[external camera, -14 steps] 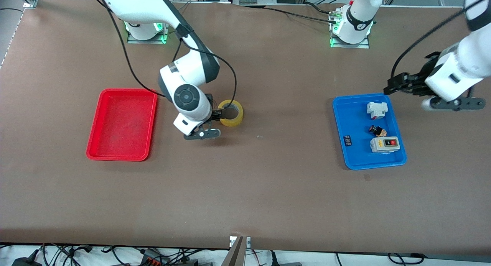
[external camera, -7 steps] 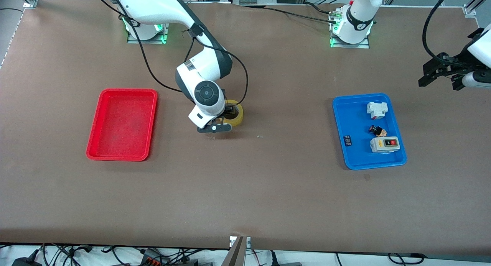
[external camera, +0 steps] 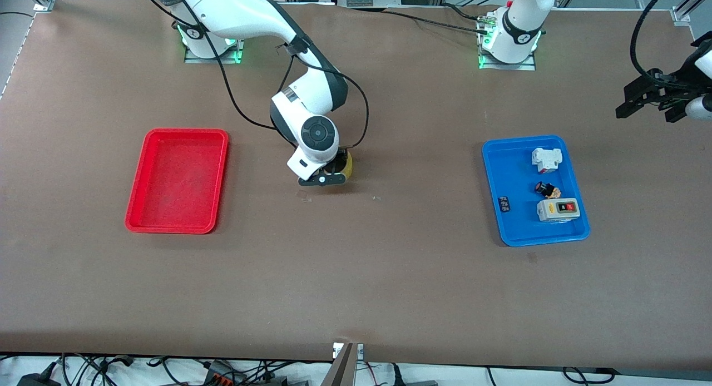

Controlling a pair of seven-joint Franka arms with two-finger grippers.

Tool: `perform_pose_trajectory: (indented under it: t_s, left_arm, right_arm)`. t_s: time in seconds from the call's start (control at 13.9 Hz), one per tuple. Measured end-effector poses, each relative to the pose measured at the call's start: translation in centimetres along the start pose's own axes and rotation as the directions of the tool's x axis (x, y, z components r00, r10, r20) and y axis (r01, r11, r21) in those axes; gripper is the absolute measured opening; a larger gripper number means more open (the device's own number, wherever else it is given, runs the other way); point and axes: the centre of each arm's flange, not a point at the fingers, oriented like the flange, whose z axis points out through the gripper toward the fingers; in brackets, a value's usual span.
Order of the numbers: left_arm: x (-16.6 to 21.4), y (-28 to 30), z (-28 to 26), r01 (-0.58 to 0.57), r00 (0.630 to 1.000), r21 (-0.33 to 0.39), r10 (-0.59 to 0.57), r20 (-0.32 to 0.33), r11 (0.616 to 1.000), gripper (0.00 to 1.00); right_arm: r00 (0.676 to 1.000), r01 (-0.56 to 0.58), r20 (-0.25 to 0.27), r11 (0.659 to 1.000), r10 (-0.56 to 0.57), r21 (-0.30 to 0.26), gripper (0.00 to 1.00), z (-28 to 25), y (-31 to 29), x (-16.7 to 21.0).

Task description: Place and move tape with both arms

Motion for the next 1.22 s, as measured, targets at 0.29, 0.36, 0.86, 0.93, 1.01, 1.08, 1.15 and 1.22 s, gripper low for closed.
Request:
perform_pose_trajectory:
  t_s: [0.29, 0.36, 0.86, 0.93, 1.01, 1.08, 1.15, 1.22]
  left_arm:
    - [0.0, -0.3, 0.3, 0.008, 1.000, -0.020, -0.008, 0.011, 1.000, 1.00]
    - [0.1, -0.5, 0.5, 0.011, 1.000, -0.026, -0.011, 0.014, 1.000, 1.00]
    - [0.3, -0.4, 1.2, 0.014, 1.000, -0.030, -0.013, 0.029, 0.999, 1.00]
    - [0.4, -0.3, 1.3, 0.013, 1.000, -0.033, -0.013, 0.028, 0.999, 1.00]
    - [0.4, -0.3, 1.3, 0.014, 1.000, -0.035, -0.013, 0.027, 0.999, 1.00]
    - [0.4, -0.3, 1.3, 0.015, 1.000, -0.036, -0.014, 0.027, 0.999, 1.00]
    - [0.5, -0.3, 1.4, 0.023, 0.999, -0.036, -0.022, 0.028, 0.999, 1.00]
    - [0.5, -0.3, 1.4, 0.039, 0.999, -0.035, -0.038, 0.029, 0.999, 1.00]
  right_arm:
    - [1.000, -0.014, 0.000, 1.000, 0.014, -0.003, 0.74, 0.2, 0.7, 0.6]
    - [1.000, -0.018, 0.000, 1.000, 0.018, -0.003, 0.56, 0.1, 0.9, 0.7]
    - [0.994, -0.089, -0.055, 0.995, 0.091, 0.050, 0.22, -6.6, 5.2, 3.2]
    - [0.991, -0.115, -0.062, 0.991, 0.119, 0.065, 0.22, -9.6, 8.4, 3.9]
    - [0.989, -0.132, -0.063, 0.988, 0.137, 0.077, 0.22, -12.4, 12.8, 4.8]
    - [0.987, -0.143, -0.058, 0.986, 0.149, 0.088, 0.22, -14.4, 18.4, 5.9]
    - [0.986, -0.153, -0.048, 0.983, 0.158, 0.102, 0.22, -15.1, 25.0, 7.0]
    - [0.986, -0.160, -0.032, 0.980, 0.165, 0.116, 0.22, -14.4, 32.0, 7.8]
